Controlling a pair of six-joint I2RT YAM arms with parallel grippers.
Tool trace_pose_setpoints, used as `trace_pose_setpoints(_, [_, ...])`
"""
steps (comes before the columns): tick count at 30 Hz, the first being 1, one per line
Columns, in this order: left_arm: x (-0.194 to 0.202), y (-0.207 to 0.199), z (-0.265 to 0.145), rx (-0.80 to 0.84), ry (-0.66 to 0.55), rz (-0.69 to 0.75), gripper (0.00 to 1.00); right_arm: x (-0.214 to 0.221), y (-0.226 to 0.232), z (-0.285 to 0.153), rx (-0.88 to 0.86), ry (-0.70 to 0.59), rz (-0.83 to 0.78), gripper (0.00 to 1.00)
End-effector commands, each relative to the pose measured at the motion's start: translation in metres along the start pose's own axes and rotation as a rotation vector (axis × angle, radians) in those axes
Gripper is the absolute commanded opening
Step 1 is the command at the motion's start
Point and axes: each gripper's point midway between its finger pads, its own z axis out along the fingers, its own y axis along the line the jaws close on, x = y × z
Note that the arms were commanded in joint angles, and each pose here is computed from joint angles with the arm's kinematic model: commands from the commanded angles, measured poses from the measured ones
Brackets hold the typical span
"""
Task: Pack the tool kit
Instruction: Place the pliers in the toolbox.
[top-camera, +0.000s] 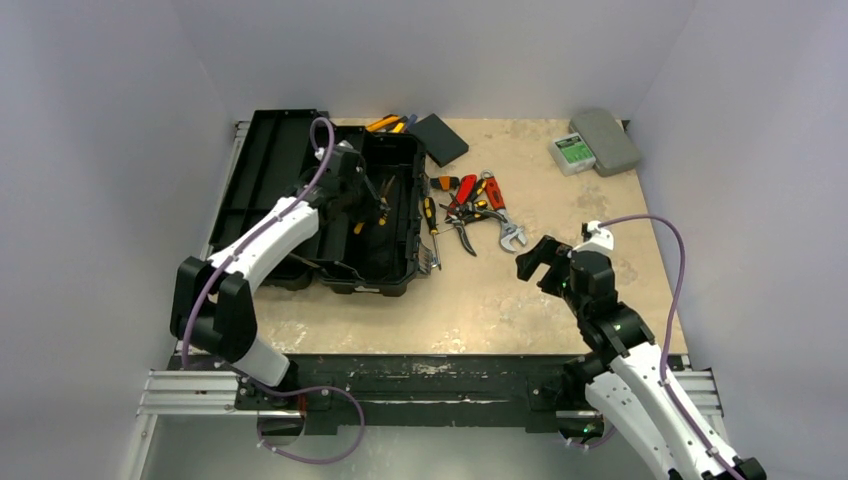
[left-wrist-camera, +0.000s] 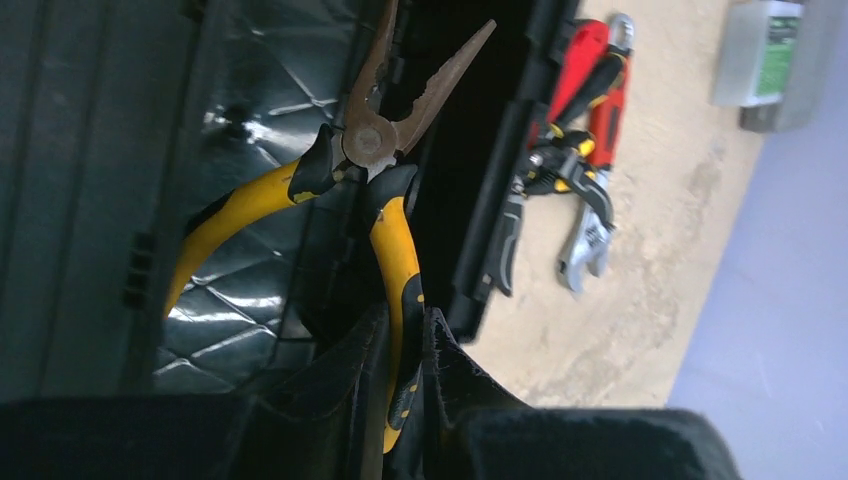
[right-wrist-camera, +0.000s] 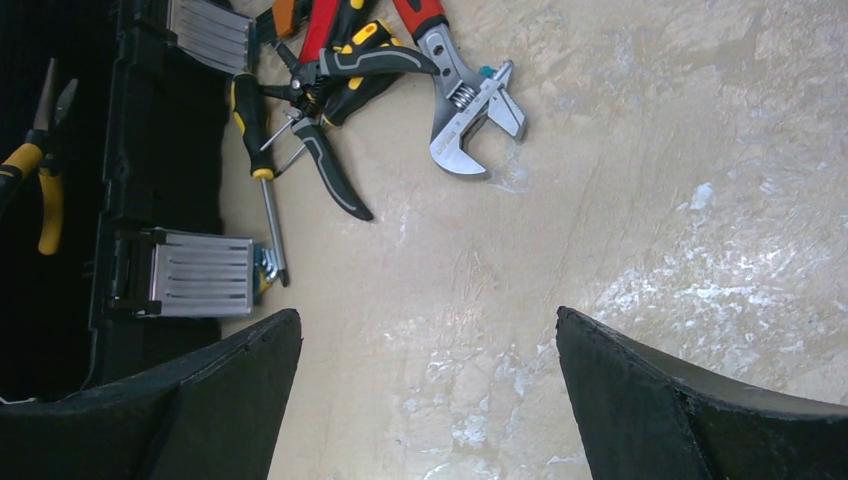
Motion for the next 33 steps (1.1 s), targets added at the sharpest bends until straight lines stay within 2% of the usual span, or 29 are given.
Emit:
trace_pose_setpoints(1, [-0.026,0.004,0.013,-0.020,-0.061,0.061,0.00,0.003,-0.001,0.000,-0.002,0.006,0.009,0.98])
trace_pose_setpoints(4, [-0.026,0.014,0.024,-0.068,-0.036,0.094,0.00,0.003,0.000,0.001,-0.002,0.005,0.012,0.98])
trace_pose_setpoints(5, [-0.028,0.015,0.025,-0.077,-0.035,0.109,0.05,0.003,0.001,0.001,-0.007,0.007,0.012,0.98])
trace_pose_setpoints(10, [-0.031,0.000,0.017,-0.029,-0.018,0.195,0.58,0.003,0.003,0.002,-0.013,0.012,0.016,0.98])
trace_pose_setpoints(12, [-0.030,-0.010,0.010,0.030,-0.017,0.223,0.66,0.004,0.003,0.003,-0.011,0.016,0.016,0.98])
trace_pose_setpoints(18, [-0.016,-0.043,-0.030,0.159,-0.014,0.371,0.79,-0.001,0.006,0.004,-0.012,0.015,0.004,0.98])
trace_pose_setpoints(22, [0.008,-0.057,-0.064,0.150,-0.024,0.534,0.86,-0.008,0.012,0.006,-0.013,0.025,-0.030,0.99])
trace_pose_setpoints(24, [0.013,-0.055,-0.079,0.091,-0.076,0.578,0.99,-0.009,0.024,0.009,-0.066,0.042,-0.066,0.99])
trace_pose_setpoints(26, [0.013,-0.053,-0.091,0.072,-0.152,0.600,1.00,-0.008,0.032,0.012,-0.087,0.084,-0.117,0.99])
trace_pose_setpoints(28, [0.016,-0.053,-0.098,0.111,-0.198,0.610,1.00,-0.011,0.027,0.017,-0.027,0.111,-0.150,0.99])
trace_pose_setpoints(33, [0.035,-0.053,-0.099,0.181,-0.229,0.678,1.00,-0.017,0.020,0.030,0.078,0.174,-0.212,0.99])
